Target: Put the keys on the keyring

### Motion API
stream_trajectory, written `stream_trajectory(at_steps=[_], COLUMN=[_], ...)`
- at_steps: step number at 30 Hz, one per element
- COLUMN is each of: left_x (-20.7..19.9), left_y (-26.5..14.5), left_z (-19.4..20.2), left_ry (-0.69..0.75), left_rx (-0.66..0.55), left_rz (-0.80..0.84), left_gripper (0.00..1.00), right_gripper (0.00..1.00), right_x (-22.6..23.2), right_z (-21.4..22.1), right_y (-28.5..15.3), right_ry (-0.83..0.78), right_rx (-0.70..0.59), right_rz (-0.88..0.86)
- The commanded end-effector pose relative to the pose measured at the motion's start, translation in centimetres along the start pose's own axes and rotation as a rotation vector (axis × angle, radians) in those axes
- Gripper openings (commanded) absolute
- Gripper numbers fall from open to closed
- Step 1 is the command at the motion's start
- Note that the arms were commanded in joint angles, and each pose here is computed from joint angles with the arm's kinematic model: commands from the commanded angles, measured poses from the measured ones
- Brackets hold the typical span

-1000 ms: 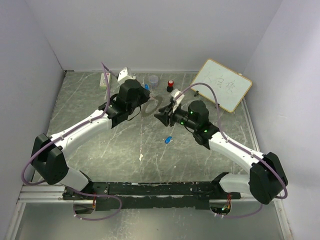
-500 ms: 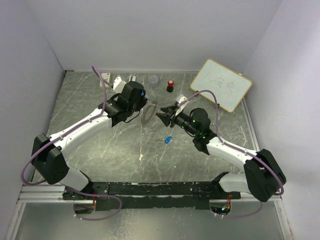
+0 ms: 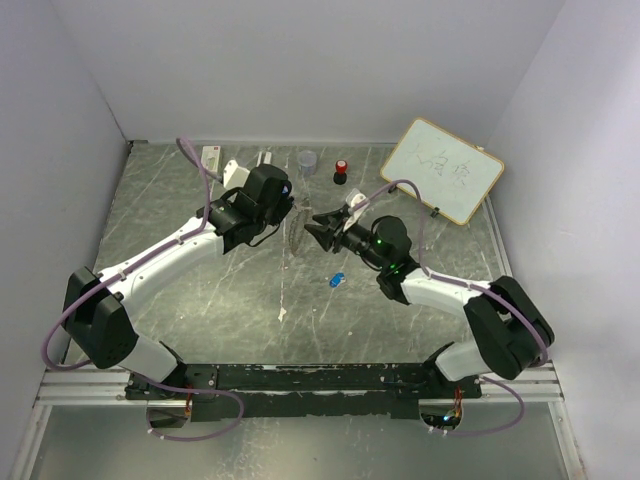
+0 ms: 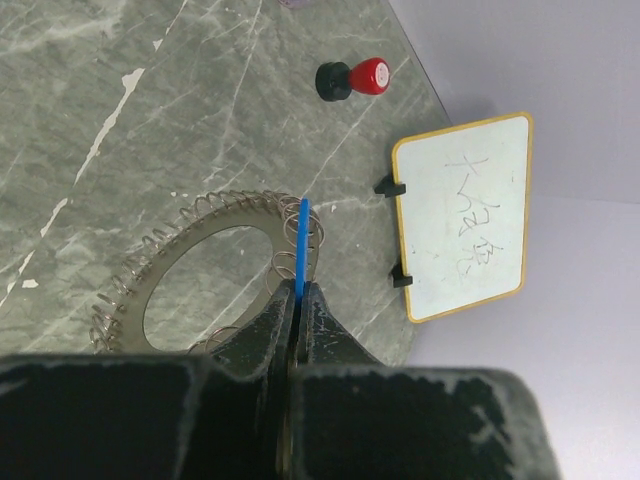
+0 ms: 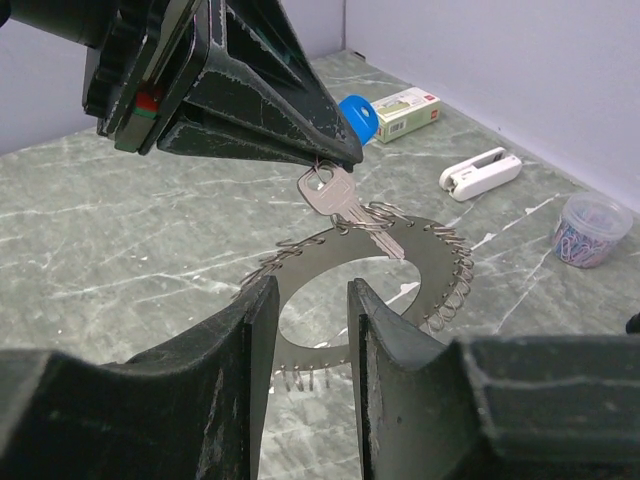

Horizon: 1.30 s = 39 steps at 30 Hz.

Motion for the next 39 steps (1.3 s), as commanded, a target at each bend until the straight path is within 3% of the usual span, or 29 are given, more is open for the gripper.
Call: stream_trajectory(at_steps=[1,10,16,19,26,39], left_x=[-1.4,-0.9,-1.0,-1.1,-0.8,-2.1], left_y=[-1.3,-1.4,-2.1,-2.4,-2.7,-1.5], left_z=[-0.4,0.4,-0.3,-0.5,-1.0,-0.9], left_ry=[-0.075,-0.114,-0.119,-0.104,-0.052,-0.056], left_rx=[0.013,0.061,0.038,0.031,0.004,-0.016], left_rz=[0.035,0.028,0.041,0.058,0.07,0.061], left_gripper=[0.07,0.07,0.07,0.07,0.07,0.07], right_gripper=[0.33,0.33,0.42,0.47,0.49,0.51], right_x=[0.1,-1.1,-2.2,-3.5,-4.5,-0.3], right_z=[-2.1,-1.6,-1.7,-2.1,-4.2,-2.7], right_y=[1.1,2.3,2.2,2.0,1.0,0.8], right_ry=[-0.055,-0.083,-0.13,-0.066,0.244,0.149], right_rx=[-0.093,-0.072,-0.043,-0.035,-0.053,0.101], right_rz=[-0.023,0.036,0.111,0.209,0.147,0.054])
Point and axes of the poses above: each gripper's point midway between its finger pads, its own y axis out along the fingers, its own x axis along the line the jaws close on, z = x × y, the point moved 6 cm from there along -y, back along the fingers, and after that the axes turned 3 degrees about y, right-handed, at the moved point
